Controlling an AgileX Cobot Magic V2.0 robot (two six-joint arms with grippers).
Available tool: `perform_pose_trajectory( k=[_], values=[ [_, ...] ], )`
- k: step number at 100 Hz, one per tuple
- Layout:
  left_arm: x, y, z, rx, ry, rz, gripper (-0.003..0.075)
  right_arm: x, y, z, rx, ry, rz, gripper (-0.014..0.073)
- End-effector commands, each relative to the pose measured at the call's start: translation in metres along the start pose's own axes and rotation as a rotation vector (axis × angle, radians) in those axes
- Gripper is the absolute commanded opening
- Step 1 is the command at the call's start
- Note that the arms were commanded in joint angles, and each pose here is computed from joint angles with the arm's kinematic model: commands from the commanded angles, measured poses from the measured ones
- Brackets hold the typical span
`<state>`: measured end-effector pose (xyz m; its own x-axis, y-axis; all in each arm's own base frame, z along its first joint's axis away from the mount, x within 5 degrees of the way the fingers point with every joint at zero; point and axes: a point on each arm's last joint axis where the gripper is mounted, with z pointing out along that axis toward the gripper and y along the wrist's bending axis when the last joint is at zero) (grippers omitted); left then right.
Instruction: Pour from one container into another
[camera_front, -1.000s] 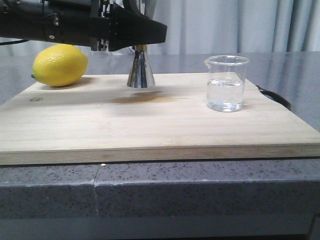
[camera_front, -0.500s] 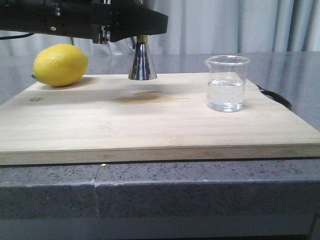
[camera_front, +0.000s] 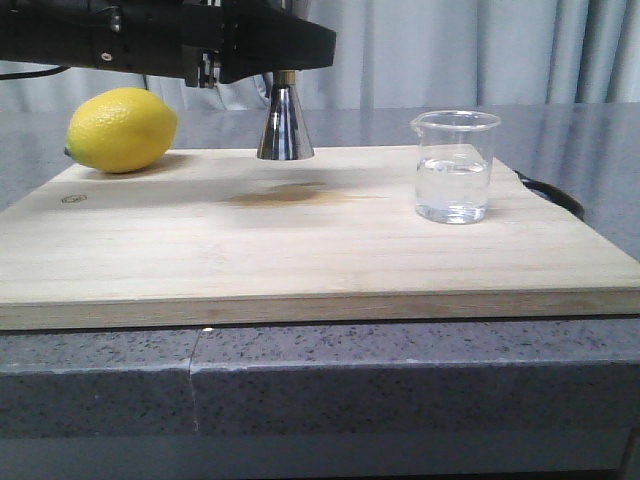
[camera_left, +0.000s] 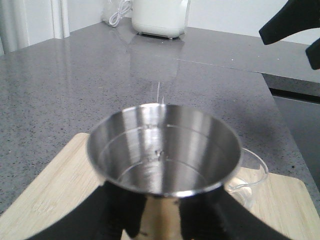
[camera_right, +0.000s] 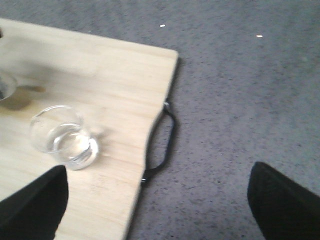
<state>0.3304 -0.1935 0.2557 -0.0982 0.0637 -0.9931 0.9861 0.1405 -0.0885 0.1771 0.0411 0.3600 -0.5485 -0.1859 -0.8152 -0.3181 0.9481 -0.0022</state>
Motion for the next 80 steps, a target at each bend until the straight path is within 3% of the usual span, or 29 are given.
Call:
perform_pose_trajectory(
  k=[1, 23, 40, 80],
  values=[
    [-0.039, -0.012, -0.003, 0.042, -0.158, 0.031, 0.0220, -0.021, 0.011, -0.001, -0.059, -0.024, -0.058, 0.0659],
    [-0.039, -0.012, -0.003, 0.042, -0.158, 0.031, 0.0220, -0.040, 0.034, 0.015, -0.165, 0.122, -0.151, 0.0659],
    [-0.039, -0.012, -0.003, 0.042, -0.158, 0.031, 0.0220, -0.041, 0.041, 0.016, -0.206, 0.125, -0.149, 0.0659],
    [-0.039, -0.012, -0.003, 0.042, -0.158, 0.031, 0.0220, 0.016, 0.047, 0.032, -0.171, -0.213, -0.079, 0.0659]
  ],
)
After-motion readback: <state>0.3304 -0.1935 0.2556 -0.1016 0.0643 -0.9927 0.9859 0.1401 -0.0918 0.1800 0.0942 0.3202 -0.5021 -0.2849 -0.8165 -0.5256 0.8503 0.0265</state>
